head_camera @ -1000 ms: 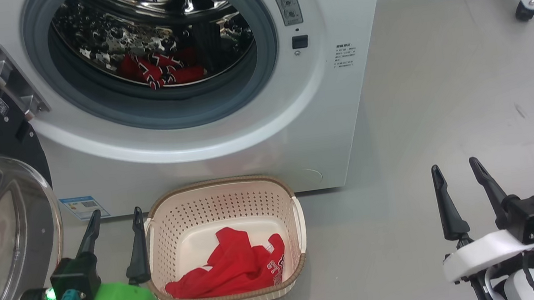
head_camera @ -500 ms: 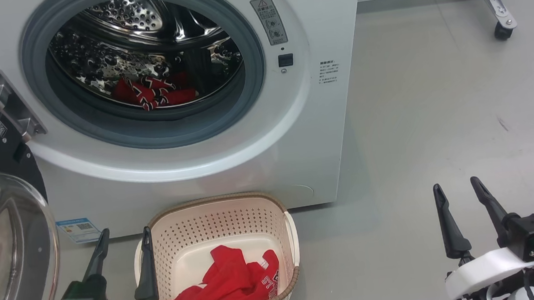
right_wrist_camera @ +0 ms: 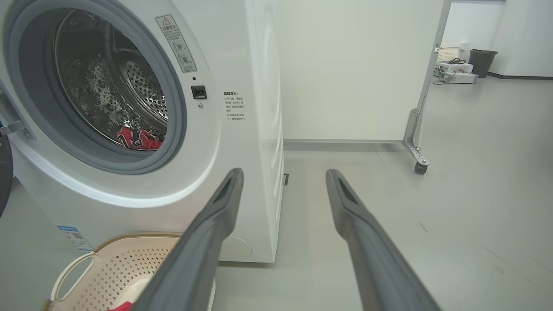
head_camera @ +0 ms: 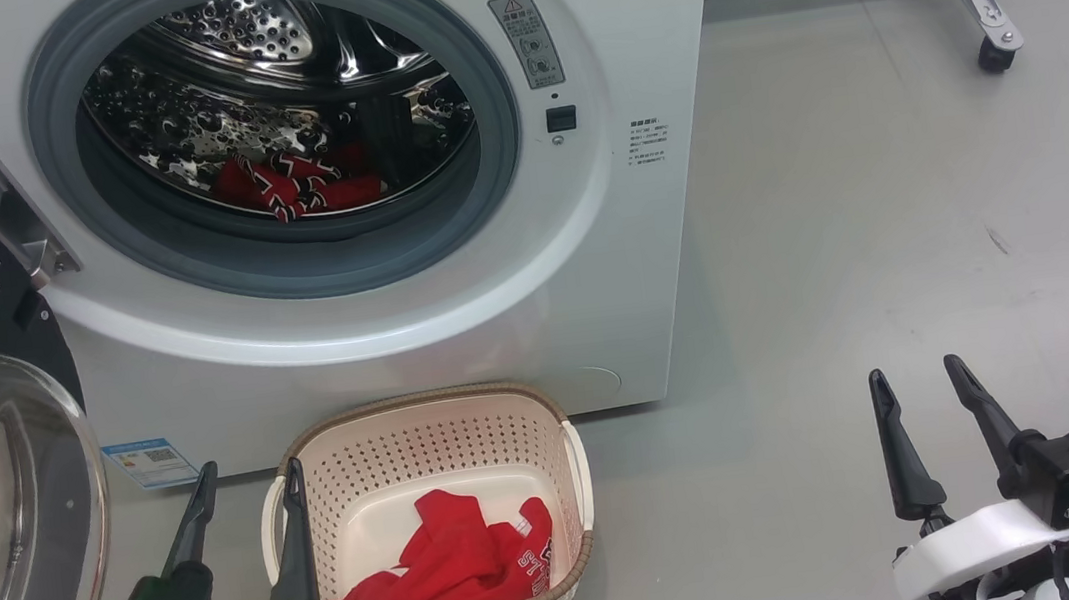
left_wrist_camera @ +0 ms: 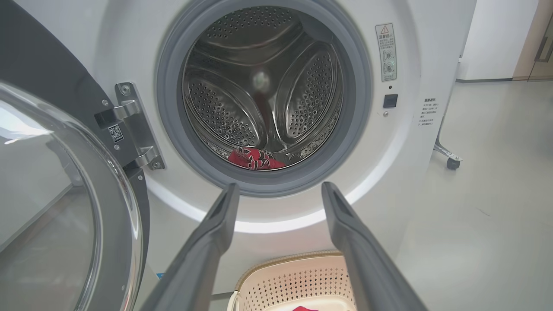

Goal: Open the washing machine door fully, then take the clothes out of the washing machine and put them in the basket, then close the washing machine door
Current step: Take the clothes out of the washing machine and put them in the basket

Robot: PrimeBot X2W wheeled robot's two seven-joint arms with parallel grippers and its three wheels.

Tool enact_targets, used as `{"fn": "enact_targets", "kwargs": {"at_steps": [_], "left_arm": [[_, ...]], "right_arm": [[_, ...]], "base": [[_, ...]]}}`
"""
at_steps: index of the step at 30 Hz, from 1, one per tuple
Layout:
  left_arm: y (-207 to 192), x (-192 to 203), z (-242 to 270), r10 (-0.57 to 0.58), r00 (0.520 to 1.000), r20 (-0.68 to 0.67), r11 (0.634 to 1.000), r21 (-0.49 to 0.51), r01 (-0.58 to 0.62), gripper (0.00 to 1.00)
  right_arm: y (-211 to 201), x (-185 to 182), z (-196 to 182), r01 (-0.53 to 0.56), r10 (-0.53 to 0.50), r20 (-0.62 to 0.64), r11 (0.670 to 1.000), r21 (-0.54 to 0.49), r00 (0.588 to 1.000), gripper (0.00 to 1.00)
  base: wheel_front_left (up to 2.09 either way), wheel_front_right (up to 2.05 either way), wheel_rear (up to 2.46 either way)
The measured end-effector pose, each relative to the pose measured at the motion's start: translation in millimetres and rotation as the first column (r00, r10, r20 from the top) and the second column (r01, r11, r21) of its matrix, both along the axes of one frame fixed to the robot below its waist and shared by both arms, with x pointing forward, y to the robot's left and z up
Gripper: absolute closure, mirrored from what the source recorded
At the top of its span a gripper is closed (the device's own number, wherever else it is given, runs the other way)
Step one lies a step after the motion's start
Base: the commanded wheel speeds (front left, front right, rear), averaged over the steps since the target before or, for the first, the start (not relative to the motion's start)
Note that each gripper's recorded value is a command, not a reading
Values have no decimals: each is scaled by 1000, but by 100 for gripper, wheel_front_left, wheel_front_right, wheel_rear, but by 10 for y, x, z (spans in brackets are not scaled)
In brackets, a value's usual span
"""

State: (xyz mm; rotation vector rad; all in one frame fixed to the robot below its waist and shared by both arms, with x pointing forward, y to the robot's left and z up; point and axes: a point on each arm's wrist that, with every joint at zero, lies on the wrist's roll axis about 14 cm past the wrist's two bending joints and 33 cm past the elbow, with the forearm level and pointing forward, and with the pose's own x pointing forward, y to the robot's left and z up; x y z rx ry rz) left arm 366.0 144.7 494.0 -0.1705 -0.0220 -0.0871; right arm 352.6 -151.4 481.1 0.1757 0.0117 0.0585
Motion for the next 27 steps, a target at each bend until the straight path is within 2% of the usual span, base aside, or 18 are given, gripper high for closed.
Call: {"fn": "enact_targets", "kwargs": {"at_steps": [17,27], "left_arm": [[1,50,8,3,1000,-6,1000,6,-3,0],[-25,119,-117,-10,998,-54,1000,11,11,0]], "right_arm": [[22,59,-43,-3,3,-17,1000,2,1000,0],[50,115,-116,-10,10,-39,1000,7,999,0]], "base": [[0,0,0],[0,0,0]]}}
